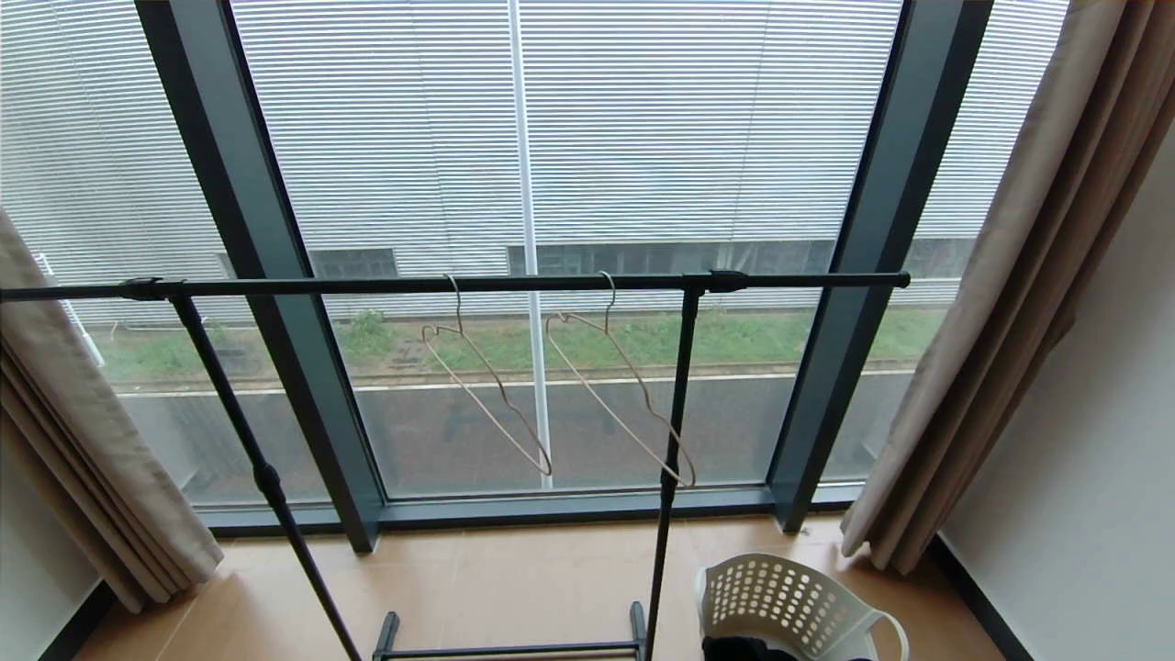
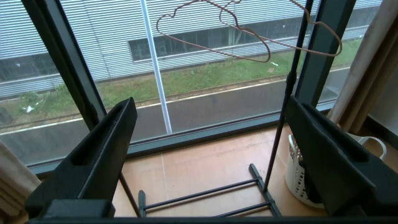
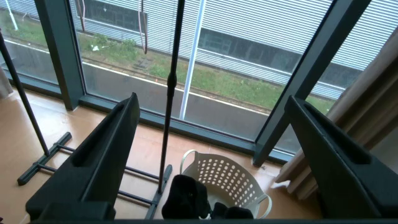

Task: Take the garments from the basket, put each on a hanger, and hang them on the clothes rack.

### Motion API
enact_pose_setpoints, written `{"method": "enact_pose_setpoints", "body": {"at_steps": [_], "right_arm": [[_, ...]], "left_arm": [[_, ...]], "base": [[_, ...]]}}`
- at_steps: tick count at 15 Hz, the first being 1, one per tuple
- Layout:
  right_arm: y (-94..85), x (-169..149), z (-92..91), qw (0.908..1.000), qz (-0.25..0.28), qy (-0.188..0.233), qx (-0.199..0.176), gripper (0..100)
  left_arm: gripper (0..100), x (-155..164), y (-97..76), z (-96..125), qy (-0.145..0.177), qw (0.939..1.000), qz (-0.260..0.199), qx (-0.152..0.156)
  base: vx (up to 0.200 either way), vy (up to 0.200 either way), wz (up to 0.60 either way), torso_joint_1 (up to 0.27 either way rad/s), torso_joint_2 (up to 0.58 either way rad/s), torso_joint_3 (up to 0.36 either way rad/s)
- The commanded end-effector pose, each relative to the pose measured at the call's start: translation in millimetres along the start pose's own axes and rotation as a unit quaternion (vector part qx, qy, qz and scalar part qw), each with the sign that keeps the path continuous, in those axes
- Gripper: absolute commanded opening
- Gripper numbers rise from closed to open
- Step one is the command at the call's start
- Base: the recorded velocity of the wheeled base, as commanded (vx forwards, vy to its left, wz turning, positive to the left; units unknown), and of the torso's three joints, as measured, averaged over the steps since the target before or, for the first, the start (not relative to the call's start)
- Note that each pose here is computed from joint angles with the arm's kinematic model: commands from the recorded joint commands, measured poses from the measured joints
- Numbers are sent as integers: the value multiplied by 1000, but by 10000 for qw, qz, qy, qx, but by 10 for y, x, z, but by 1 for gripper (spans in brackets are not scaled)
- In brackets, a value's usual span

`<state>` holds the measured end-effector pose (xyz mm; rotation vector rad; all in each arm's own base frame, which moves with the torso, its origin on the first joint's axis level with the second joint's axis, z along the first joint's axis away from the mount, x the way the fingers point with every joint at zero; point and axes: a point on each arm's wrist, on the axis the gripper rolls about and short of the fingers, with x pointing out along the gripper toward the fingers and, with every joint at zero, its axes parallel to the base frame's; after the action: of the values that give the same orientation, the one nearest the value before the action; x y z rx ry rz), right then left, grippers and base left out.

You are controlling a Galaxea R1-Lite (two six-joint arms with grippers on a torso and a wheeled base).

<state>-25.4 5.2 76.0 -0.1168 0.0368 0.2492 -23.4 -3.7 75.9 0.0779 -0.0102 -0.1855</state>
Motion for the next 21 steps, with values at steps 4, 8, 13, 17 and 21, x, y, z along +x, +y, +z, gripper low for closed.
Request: {"method": "enact_pose_setpoints", "body": {"at_steps": [4,8,13,17,21], "right_arm": [[-1,2,1,10000,5,14,0,100],[0,1,1,10000,11,5,-9,100],[0,1,-2,10000,3,-1,4,100],[0,1,1,10000,11,5,-9,100],[1,0,0,10000,18,-3,-11,100]], "left_arm": [[100,1,0,0,7,10000,0,1],[100,1,0,0,7,10000,0,1],[100,1,0,0,7,10000,0,1],[100,1,0,0,7,10000,0,24],[100,1,0,0,6,9999,-15,169]], "base": [[0,0,0,0,0,0],[0,0,0,0,0,0],[0,0,0,0,0,0],[0,0,0,0,0,0],[0,0,0,0,0,0]]}}
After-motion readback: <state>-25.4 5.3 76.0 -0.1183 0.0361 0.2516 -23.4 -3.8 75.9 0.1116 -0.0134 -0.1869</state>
